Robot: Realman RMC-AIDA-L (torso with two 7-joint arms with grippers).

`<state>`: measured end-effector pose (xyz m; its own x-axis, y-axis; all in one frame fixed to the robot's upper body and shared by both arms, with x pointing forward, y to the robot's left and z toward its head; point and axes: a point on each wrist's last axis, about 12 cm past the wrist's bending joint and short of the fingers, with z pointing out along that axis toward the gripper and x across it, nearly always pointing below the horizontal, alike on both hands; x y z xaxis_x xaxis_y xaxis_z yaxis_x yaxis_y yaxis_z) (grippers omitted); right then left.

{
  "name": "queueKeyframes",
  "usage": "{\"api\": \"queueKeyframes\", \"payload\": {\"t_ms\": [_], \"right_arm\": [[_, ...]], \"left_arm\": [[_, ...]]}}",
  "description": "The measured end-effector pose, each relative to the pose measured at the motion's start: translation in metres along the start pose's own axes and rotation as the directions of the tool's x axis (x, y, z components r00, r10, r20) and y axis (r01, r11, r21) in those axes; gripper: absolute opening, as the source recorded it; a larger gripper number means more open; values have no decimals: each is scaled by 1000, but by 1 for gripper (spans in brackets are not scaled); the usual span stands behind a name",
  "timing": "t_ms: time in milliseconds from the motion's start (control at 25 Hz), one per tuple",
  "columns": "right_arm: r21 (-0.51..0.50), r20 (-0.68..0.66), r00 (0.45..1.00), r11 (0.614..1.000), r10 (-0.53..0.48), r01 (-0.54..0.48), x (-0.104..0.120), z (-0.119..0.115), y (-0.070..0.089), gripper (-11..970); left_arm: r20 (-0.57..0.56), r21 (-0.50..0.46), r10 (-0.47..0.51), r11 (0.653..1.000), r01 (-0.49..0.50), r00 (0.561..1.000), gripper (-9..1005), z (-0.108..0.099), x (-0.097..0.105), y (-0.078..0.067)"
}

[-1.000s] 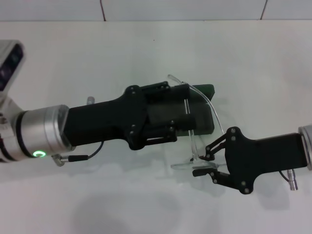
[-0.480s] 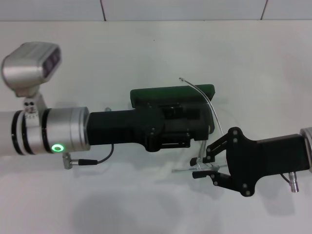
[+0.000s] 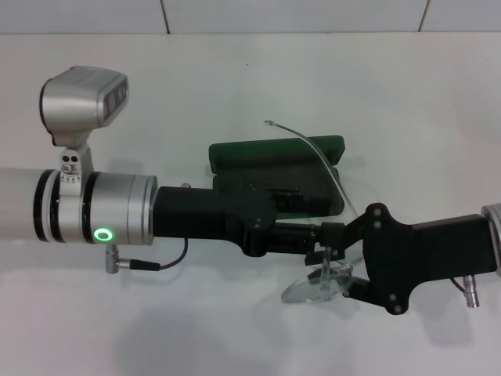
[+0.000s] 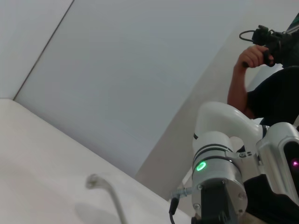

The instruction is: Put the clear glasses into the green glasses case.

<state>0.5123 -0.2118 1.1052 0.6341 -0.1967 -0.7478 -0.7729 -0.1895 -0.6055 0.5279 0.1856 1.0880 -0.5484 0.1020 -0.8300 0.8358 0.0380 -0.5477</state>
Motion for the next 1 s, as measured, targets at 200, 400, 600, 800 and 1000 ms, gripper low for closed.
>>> {"api": "queueKeyframes", "payload": {"t_ms": [200,400,600,800,1000], "right_arm": [[-1,4,1000,1000,1,-1,0,-1,1,124],[-15,24,1000,1000,-9,9,-3,-2,2,123],[-39,117,992,998,-50,55,-14,-8,6,123],[-70,256,966,995,-46,66,-25,-3,7,123],[-90,318,946,996,53,-26,-18,13,1,123]], "left_arm": [[2,-2,-4,1000,4,1000,666,-4,-2,0],[67,-39,4,999,-1,998,665,-21,-7,2],[84,-125,46,992,-35,995,666,-39,1,6],[92,-178,157,974,-139,983,665,-30,6,9],[158,-187,328,936,-298,932,665,-8,4,6]]}}
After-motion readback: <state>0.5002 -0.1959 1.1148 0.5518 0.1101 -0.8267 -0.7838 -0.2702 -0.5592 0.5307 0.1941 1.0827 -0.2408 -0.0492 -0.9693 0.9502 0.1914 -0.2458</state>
